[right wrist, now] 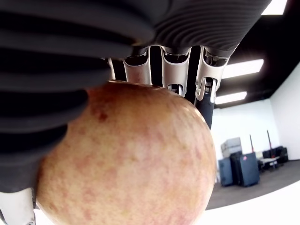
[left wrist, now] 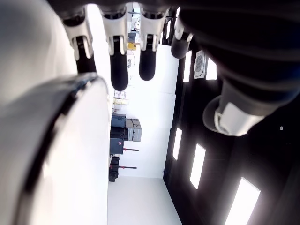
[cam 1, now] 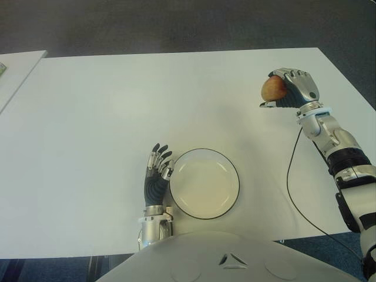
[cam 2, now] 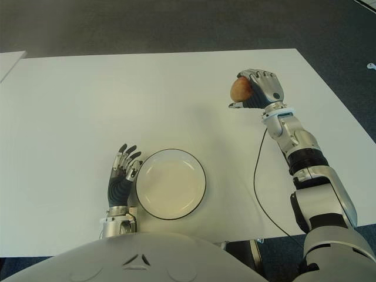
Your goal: Put the apples into the plate.
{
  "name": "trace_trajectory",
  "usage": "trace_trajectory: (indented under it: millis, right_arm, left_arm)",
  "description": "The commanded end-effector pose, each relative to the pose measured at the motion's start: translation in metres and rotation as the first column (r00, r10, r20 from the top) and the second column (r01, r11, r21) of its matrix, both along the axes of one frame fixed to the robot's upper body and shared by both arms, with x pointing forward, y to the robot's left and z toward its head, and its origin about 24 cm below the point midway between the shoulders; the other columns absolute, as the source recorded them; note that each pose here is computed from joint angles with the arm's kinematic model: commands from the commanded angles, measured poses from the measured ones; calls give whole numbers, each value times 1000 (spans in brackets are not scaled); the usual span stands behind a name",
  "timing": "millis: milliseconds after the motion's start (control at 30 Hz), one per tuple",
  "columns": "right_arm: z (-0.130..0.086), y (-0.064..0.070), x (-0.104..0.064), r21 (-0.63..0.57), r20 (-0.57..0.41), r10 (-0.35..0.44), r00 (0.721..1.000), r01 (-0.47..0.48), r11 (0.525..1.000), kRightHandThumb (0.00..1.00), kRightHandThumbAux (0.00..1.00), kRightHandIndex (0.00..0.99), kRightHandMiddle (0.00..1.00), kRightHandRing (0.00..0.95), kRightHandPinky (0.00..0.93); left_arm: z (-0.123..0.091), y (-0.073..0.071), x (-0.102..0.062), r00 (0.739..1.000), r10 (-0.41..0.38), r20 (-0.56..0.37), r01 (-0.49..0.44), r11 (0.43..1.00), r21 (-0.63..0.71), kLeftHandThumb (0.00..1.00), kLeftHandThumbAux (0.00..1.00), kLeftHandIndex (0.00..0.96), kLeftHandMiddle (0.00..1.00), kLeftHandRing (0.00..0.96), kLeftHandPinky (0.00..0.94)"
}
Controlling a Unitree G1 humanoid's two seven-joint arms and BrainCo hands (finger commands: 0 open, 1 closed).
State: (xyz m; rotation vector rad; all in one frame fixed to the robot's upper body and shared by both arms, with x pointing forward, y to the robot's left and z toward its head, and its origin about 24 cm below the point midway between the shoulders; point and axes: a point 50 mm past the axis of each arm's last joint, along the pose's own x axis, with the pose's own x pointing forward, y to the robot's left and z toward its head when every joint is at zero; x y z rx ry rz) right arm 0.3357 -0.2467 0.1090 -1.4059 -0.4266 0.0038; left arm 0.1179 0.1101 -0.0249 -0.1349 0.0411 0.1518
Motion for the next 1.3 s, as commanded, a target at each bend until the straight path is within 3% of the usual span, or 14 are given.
trace_trajectory:
  millis: [33,233,700,900,1100,1300]
  right_arm:
    - [-7,9,-7,15,-21,28,999,-27,1000,713,714,439,902,865,863]
    - [6,32,-21,40,10,144,989,-145,989,713,714,439,906,875,867]
    - [18,66,-48,51,-18,281,960,-279,959,713,714,440,849,830,790]
    - [17,98,-67,54,-48,400,915,-398,916,711,715,440,817,796,747]
    - [17,110,-75,39,-63,445,893,-443,896,709,717,440,798,774,731]
    - [12,129,-92,25,-56,524,850,-523,852,707,719,440,794,772,744]
  left_arm:
    - [-17,-3,-7,992,13,-125,-15,1000,-13,154,584,81,180,239,294]
    - [-15,-1,-9,991,22,-135,-21,1000,6,140,582,72,177,235,269]
    - [-17,1,-9,989,27,-145,-28,1000,-2,150,578,65,178,241,306]
    - [-17,-1,-7,990,22,-138,-22,1000,0,156,567,79,187,255,308]
    - [-18,0,-6,990,13,-141,-15,1000,-9,155,565,84,188,261,343]
    - [-16,-2,-5,992,17,-124,-16,1000,11,152,576,77,176,264,353]
